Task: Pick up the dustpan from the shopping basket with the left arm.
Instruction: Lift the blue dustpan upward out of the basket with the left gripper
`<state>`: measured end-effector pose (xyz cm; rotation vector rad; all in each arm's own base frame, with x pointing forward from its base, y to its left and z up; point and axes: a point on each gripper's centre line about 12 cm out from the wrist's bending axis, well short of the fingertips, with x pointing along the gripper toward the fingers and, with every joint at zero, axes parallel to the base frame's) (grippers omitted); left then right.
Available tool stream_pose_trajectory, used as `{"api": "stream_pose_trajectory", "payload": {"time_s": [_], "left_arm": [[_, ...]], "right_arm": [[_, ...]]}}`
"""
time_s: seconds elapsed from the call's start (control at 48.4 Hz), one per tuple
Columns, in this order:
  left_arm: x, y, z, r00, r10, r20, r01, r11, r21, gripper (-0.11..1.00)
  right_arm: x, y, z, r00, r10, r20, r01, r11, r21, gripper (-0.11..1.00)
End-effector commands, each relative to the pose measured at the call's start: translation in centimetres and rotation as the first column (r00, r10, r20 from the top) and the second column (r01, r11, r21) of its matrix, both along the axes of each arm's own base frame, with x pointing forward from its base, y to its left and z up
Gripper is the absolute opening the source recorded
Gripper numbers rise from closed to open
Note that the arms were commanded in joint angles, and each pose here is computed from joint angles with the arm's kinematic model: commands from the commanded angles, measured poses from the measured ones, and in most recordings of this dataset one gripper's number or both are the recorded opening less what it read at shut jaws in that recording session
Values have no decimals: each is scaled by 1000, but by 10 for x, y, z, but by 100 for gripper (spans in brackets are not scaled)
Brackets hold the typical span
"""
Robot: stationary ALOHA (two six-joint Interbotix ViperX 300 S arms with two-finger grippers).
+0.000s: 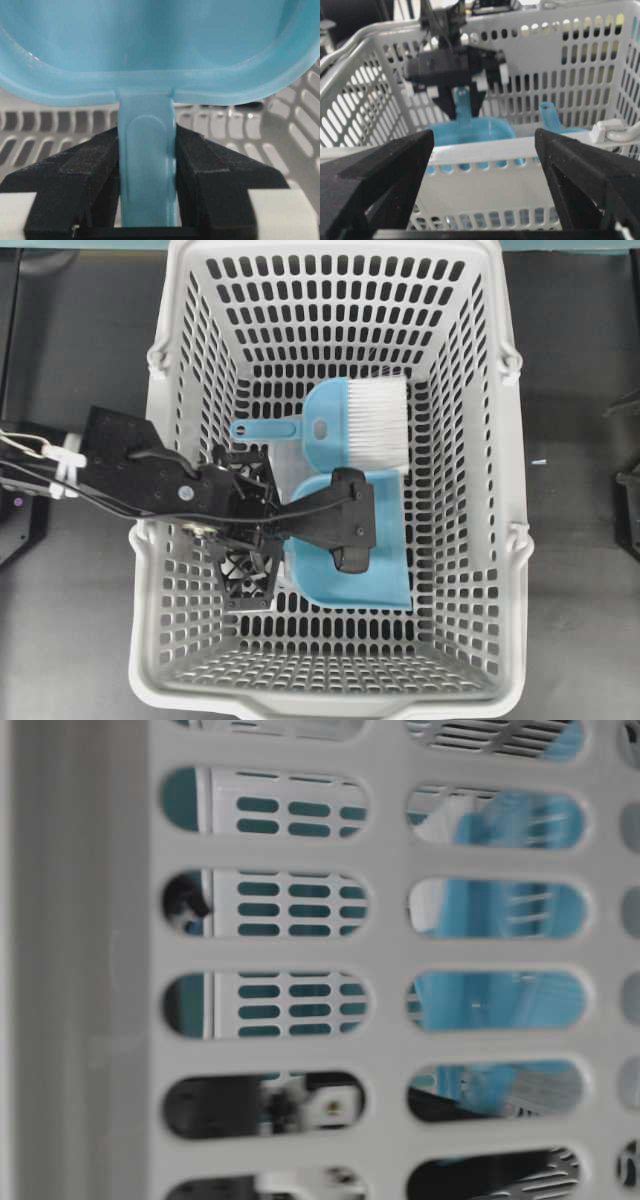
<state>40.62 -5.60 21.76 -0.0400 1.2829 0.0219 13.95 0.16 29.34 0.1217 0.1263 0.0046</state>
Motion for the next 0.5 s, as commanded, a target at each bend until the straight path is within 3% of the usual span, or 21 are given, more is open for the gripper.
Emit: {"api": "stream_pose_trajectory", "payload": {"time_s": [0.0,0.33,0.475], "left_arm": [[3,1,40,997,3,75,-2,1000,-9,28],[-7,5,142,999,24,49,-23,1000,-5,28],[-12,9,159,999,34,21,-34,999,1,28]], "right_arm": [[1,0,3,1000,0,6,0,1000,6,78],[1,0,3,1000,0,8,0,1000,6,78],[1,0,2,1000,0,8,0,1000,6,78]]}}
